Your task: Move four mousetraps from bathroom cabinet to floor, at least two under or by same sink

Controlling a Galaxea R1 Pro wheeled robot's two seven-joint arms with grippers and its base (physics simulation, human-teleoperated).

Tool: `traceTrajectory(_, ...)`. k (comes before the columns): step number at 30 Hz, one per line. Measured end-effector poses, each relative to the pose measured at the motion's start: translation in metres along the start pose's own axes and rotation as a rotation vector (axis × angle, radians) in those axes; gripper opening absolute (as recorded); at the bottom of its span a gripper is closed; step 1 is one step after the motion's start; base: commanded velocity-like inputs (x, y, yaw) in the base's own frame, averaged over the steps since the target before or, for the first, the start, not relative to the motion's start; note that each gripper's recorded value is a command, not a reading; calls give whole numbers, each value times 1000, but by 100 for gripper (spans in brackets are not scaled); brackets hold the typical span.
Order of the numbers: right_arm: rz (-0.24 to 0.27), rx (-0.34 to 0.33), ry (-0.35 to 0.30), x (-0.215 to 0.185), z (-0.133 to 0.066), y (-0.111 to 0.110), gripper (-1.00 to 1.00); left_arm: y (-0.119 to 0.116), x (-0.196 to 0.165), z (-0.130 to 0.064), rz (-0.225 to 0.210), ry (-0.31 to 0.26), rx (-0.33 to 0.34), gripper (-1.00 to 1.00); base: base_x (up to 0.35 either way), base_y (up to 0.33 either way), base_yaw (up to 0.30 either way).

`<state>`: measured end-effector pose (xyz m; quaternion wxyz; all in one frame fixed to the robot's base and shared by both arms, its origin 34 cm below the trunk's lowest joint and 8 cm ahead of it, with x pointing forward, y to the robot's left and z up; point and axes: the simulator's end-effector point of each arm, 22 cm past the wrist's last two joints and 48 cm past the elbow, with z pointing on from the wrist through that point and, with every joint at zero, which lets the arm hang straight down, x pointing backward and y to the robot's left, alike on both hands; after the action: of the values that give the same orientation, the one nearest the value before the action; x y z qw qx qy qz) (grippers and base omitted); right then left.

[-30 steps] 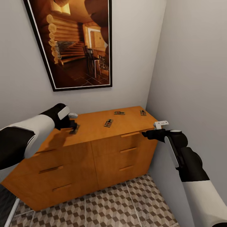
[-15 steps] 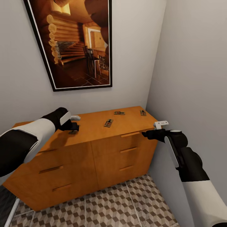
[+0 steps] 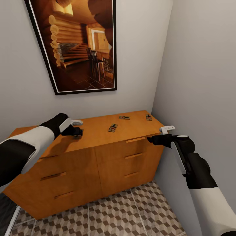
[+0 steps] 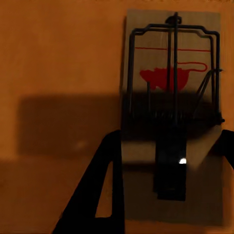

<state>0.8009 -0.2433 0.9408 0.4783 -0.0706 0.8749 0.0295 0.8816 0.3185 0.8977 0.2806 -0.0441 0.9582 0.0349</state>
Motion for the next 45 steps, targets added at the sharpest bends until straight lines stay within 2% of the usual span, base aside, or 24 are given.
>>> traceTrajectory(10, 0, 0, 0, 0, 0, 0, 100, 2, 0, 0, 2, -3, -3, -100, 0, 0, 0)
traceTrajectory(12, 0, 0, 0, 0, 0, 0, 100, 2, -1, 0, 13, -4, -5, -100, 0, 0, 0)
traceTrajectory(14, 0, 0, 0, 0, 0, 0, 100, 3, 1, 0, -1, 9, 7, -100, 0, 0, 0)
traceTrajectory(15, 0, 0, 0, 0, 0, 0, 100, 3, -1, -1, 32, 2, -6, -100, 0, 0, 0)
traceTrajectory(16, 0, 0, 0, 0, 0, 0, 100, -14, -2, -1, 11, -8, 49, -100, 0, 0, 0)
traceTrajectory(18, 0, 0, 0, 0, 0, 0, 100, -34, -24, -17, 42, -57, 91, -100, 0, 0, 0)
traceTrajectory(20, 0, 0, 0, 0, 0, 0, 100, -57, -37, -38, 84, -67, 135, -100, 0, 0, 0)
traceTrajectory(22, 0, -1, 0, 0, 0, 0, 100, -68, -43, -50, 113, -71, 151, -100, 0, 0, 0)
traceTrajectory(26, 0, -1, 0, 0, 0, 0, 100, -86, -61, -75, 157, -116, 180, -100, 0, 0, 0)
traceTrajectory(34, -2, -4, 1, 0, 1, 2, 100, -94, -66, -84, 172, -133, 193, -100, 0, 0, 0)
traceTrajectory(40, -36, -19, 7, 2, 2, 15, 100, -101, -65, -85, 176, -131, 202, -100, 0, 0, 0)
traceTrajectory(42, -40, -21, 6, 2, 2, 16, 100, -106, -65, -85, 180, -130, 208, -100, 0, 0, 0)
traceTrajectory(45, -44, -23, 4, 1, 1, 18, 100, -125, -62, -88, 194, -127, 232, -100, 0, 0, 0)
